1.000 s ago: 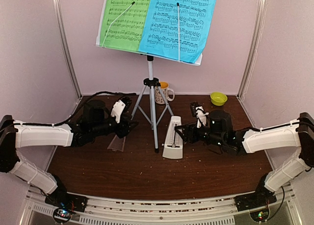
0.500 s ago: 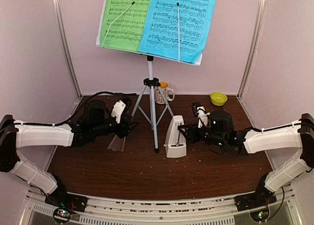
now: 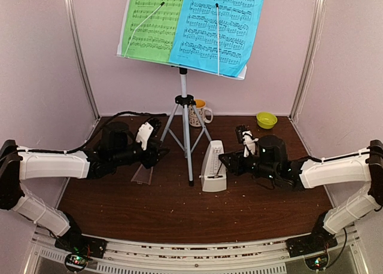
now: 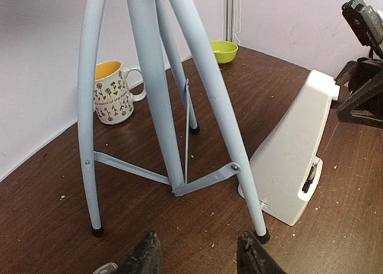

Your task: Set up the instrument practice props

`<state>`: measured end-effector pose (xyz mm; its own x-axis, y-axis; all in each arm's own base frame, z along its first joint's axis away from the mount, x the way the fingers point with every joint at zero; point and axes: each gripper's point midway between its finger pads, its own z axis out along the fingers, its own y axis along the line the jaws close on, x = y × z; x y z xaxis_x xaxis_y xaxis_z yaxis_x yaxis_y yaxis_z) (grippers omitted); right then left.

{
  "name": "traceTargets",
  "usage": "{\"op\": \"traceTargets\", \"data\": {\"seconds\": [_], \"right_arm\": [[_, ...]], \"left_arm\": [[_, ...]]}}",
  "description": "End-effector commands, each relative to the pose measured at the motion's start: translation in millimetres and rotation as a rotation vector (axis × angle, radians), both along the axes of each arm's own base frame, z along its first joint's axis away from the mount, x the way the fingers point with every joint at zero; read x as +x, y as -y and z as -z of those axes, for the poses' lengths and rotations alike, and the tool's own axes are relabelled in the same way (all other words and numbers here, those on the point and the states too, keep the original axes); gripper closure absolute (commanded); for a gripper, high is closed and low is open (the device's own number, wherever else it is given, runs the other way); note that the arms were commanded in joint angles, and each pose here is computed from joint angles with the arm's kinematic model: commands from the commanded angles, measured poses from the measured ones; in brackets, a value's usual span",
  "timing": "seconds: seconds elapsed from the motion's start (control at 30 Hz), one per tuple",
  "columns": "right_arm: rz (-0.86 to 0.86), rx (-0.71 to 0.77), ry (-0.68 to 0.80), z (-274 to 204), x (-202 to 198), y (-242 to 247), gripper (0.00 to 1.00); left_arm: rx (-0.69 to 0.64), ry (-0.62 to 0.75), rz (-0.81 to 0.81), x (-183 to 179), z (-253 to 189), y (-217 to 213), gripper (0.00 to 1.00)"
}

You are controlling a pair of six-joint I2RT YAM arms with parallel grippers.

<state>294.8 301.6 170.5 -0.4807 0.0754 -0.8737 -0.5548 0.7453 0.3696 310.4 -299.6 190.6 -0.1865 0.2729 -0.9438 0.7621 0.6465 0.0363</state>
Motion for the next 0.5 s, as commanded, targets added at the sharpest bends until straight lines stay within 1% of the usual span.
{"op": "traceTargets", "data": {"seconds": [0.0,0.07,0.13,0.3,0.47], "right_arm": [[0.011,0.004,0.018,-7,-3,8,0.50],[0.022,0.004,0.018,-8,-2,9,0.45],[0.035,0.002,0.016,-9,0,11,0.43],[0.100,-0.025,0.002,-5,5,21,0.43],[0.185,-0.057,-0.025,6,8,48,0.44]], "left_arm": [[-0.035,0.045,0.011,2,-12,6,0.55],[-0.036,0.045,0.009,3,-13,6,0.53],[-0.041,0.045,0.009,2,-14,7,0.52],[-0.042,0.047,0.005,2,-15,6,0.52],[-0.042,0.047,-0.006,3,-15,4,0.52]]}}
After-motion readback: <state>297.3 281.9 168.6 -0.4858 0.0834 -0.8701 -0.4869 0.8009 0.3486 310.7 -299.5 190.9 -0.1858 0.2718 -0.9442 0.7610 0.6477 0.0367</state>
